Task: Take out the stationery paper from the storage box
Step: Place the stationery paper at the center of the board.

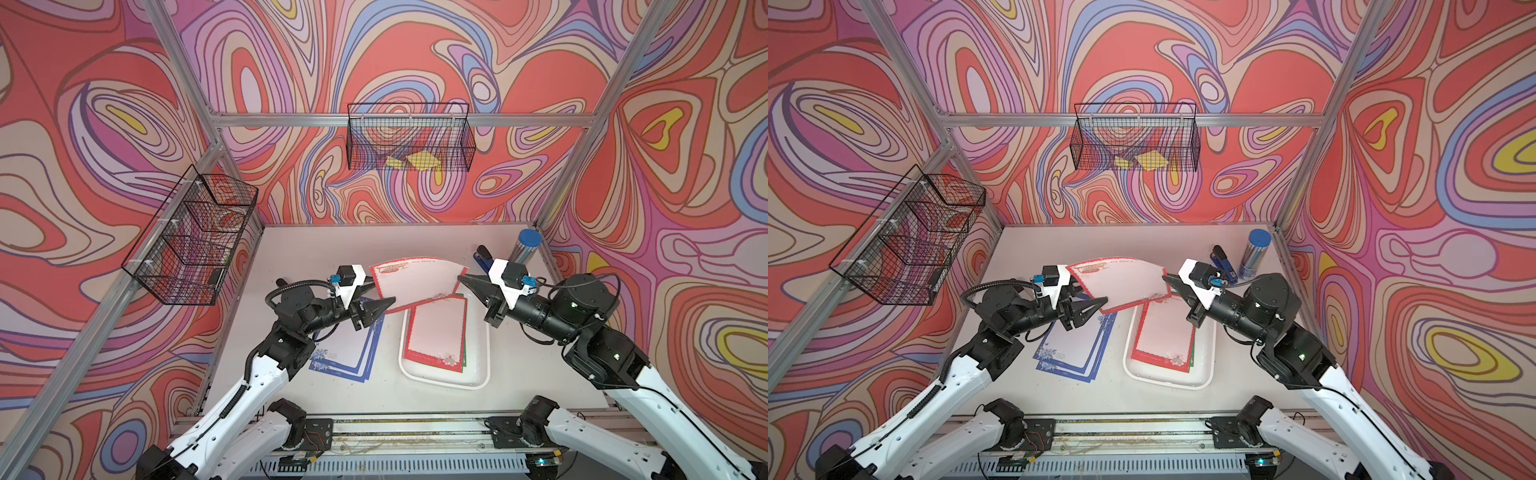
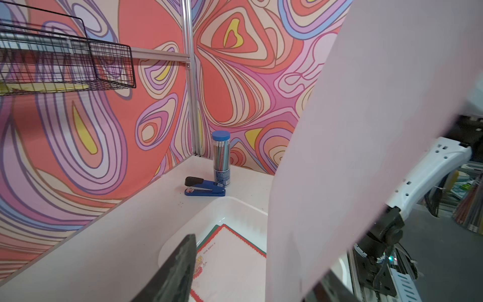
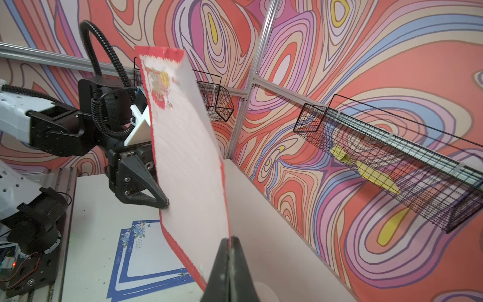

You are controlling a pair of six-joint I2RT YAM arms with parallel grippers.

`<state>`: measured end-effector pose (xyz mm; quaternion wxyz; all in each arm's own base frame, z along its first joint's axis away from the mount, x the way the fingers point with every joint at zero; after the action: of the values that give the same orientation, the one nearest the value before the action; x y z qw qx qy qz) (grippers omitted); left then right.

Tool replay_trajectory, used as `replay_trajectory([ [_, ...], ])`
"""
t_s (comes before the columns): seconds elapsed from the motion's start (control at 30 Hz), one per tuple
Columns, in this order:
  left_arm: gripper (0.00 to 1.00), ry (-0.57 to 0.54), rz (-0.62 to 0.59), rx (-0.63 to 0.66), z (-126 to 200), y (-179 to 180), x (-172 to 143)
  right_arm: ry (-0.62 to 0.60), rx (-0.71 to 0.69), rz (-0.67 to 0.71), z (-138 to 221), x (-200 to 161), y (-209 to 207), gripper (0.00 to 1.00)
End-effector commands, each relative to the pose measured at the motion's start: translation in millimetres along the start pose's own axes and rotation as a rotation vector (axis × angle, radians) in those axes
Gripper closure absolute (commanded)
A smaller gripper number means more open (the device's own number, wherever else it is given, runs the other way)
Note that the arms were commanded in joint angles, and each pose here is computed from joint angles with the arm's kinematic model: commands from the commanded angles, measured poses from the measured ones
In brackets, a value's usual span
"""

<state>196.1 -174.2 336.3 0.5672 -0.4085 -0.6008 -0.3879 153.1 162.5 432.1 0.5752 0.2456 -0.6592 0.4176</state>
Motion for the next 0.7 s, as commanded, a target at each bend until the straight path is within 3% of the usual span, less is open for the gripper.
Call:
replay_trajectory([
  [0.0, 0.48, -0.073, -0.078, -0.091, 7, -15, 19, -0.041, 0.091, -0.03, 1, 10, 9, 1.0],
  [0.3, 0.68, -0.126, -0.127, -0.121, 16, -26, 27, 0.02, 0.146, -0.064, -8, 1, 12, 1.0],
  [0.47, 0.89, -0.127, -0.13, -0.137, 17, -28, 29, 0.019, 0.165, -0.073, -10, 2, 13, 1.0],
  [0.6, 1.0, -0.121, -0.13, -0.143, 17, -28, 29, 0.009, 0.159, -0.069, -10, 2, 13, 1.0],
  [0.67, 1.0, -0.114, -0.134, -0.143, 17, -28, 29, 0.006, 0.15, -0.074, -11, 0, 12, 1.0],
])
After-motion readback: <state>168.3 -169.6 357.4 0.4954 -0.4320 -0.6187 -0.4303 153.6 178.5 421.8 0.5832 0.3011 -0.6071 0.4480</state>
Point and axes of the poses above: each gripper's point midway between its finger pads, its own z axis back along the fingers, its own y axis along the line the jaws close on, x = y × z, the point moved 7 cm from there along z, back along the fingers, and after that the axes turned 2 degrees about -z, right-handed, at the moved point
